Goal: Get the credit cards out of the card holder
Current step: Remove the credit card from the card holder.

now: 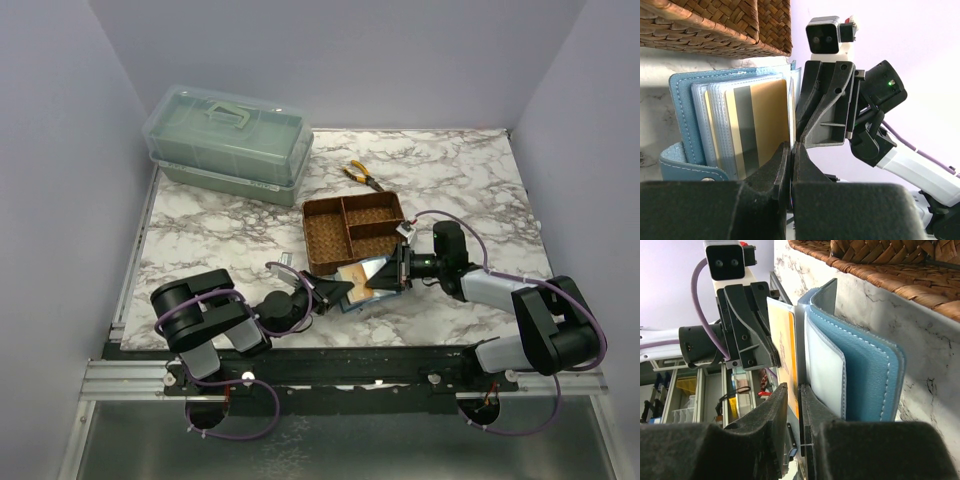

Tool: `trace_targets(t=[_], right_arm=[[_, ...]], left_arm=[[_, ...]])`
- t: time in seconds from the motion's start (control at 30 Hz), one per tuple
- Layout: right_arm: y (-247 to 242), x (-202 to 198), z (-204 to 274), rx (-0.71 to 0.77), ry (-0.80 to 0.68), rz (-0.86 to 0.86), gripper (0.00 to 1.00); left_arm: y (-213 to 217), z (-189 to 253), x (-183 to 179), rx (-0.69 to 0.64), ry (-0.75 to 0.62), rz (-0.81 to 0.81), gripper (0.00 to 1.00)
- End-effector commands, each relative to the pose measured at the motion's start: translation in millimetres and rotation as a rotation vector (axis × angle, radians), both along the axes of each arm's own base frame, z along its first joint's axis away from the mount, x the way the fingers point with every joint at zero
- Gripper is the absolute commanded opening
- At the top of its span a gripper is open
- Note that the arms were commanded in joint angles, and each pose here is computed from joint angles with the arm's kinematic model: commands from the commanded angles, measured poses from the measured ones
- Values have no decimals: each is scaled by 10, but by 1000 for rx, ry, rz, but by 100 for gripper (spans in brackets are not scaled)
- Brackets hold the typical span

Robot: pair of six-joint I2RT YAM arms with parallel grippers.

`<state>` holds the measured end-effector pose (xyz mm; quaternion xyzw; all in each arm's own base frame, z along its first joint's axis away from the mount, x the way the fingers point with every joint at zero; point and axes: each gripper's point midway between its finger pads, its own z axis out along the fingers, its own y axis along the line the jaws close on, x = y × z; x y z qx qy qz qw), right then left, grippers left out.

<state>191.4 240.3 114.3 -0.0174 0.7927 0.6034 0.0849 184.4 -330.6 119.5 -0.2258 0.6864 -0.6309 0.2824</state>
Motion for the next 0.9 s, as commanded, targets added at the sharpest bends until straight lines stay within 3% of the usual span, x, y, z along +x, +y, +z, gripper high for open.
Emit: trace_targets(t=[0.0,0.13,0.4,0.87], right_arm=[[63,-124,203,74,-34,98,19],[56,-91,160,49,-58,95,1],[-175,124,113,35,-80,4,0],[-251,167,168,45,-90,-23,0]], left_arm=[[-205,51,-135,-6,1,-99,0],[-235,57,-127,9,1,-105,2],[-121,12,-148,16,29,-83,20],[-53,59,-173,7,26,-77,20]])
